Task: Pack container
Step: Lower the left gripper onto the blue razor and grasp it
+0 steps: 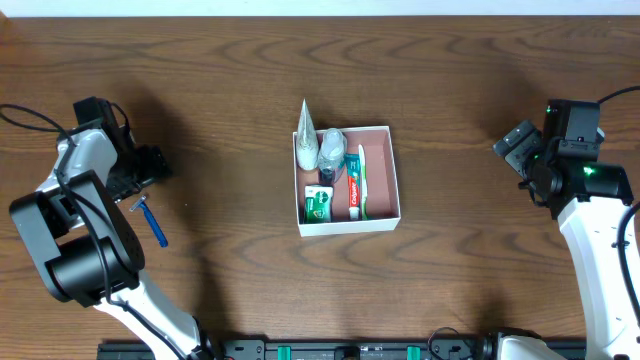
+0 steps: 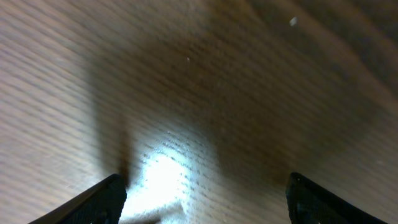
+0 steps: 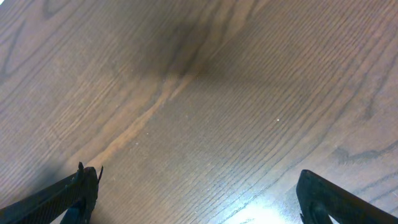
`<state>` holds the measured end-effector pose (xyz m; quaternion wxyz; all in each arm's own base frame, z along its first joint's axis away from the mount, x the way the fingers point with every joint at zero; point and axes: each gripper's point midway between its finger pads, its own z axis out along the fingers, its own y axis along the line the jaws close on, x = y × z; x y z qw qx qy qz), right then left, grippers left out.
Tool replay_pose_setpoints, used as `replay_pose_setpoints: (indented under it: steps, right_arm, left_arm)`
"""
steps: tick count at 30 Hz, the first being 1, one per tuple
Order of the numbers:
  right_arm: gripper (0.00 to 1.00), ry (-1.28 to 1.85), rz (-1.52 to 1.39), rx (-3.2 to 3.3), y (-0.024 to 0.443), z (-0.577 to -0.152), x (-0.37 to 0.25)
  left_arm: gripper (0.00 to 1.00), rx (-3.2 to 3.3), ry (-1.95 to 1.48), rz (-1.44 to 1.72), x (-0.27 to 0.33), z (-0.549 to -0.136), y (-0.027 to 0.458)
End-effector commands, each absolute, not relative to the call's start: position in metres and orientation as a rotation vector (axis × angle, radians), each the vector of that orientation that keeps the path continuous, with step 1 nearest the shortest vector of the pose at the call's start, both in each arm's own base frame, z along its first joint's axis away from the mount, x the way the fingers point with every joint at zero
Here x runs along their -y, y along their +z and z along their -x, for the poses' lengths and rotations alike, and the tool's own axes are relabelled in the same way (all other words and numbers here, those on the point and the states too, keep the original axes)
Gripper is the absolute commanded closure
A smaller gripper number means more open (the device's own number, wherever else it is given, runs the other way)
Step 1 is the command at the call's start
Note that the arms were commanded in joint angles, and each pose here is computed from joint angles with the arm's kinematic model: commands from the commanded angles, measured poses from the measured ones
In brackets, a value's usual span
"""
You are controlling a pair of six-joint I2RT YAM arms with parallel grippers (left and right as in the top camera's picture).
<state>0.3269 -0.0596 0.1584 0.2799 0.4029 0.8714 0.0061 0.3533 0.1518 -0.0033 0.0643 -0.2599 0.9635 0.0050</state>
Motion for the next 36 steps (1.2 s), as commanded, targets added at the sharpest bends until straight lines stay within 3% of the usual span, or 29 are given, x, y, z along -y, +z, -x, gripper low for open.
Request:
replay_pose_setpoints:
  steps: [1, 28, 36]
  right_arm:
    - [0.01, 0.008, -1.075, -2.321, 0.164, -0.326, 0.063]
    - [0.01, 0.008, -1.075, -2.321, 0.164, -0.326, 0.063]
    - [0.01, 0.008, -1.075, -2.321, 0.164, -0.326, 0.063]
  left_arm:
    - [0.17, -2.943, -0.008, 0.822, -0.149, -0.345, -0.017]
    - [0.17, -2.963, -0.063, 0.983, -0.139, -0.332, -0.019]
    - [0.17, -2.889, 0.068, 1.305, -0.17, -0.306, -0.019]
